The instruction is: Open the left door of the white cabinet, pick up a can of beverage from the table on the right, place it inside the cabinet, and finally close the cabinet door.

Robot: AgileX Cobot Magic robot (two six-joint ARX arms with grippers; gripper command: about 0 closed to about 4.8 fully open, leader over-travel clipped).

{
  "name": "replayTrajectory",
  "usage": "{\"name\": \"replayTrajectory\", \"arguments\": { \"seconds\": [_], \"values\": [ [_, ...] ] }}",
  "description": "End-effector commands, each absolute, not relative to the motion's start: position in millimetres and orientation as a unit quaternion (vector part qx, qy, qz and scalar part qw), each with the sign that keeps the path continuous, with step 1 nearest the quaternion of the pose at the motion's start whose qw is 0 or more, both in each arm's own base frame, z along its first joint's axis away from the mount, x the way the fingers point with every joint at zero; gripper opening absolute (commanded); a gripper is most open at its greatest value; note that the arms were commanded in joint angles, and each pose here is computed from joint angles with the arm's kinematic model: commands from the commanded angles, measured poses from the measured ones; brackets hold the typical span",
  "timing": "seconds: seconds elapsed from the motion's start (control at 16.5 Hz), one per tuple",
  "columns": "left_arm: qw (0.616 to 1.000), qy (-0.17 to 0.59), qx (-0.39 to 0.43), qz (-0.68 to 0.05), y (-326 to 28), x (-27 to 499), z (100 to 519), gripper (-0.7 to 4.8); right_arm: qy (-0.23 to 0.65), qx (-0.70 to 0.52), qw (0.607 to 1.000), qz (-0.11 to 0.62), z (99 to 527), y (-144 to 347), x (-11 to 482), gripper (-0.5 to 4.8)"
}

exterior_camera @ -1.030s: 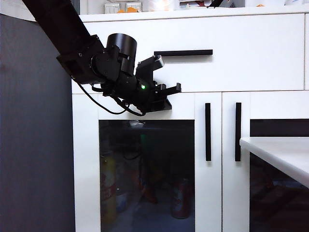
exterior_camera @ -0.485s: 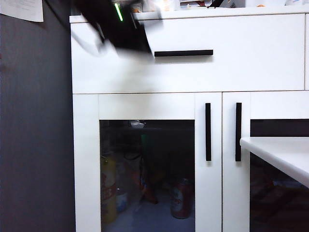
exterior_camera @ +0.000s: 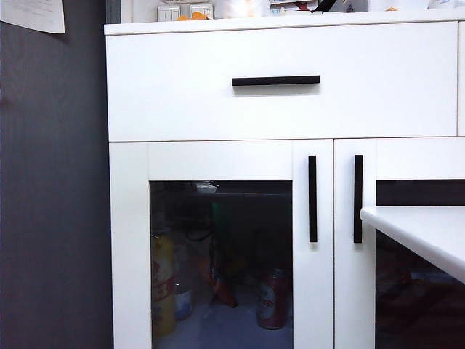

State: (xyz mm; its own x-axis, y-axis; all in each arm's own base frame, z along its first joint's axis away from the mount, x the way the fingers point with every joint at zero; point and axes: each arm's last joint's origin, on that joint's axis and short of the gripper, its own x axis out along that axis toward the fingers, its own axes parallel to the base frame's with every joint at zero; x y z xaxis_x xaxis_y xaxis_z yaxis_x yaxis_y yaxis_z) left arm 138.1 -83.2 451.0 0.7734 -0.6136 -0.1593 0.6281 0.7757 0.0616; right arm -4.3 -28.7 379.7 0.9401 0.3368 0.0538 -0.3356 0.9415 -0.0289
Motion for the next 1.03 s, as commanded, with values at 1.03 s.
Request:
{"name": "replayTrajectory", "arguments": {
  "seconds": [1.03],
  "values": [
    [0.934, 0.109, -0.090, -0.327, -60, 96, 195, -0.06, 0.048, -0.023, 0.896, 0.442, 209, 71, 56, 0.02]
  ]
}}
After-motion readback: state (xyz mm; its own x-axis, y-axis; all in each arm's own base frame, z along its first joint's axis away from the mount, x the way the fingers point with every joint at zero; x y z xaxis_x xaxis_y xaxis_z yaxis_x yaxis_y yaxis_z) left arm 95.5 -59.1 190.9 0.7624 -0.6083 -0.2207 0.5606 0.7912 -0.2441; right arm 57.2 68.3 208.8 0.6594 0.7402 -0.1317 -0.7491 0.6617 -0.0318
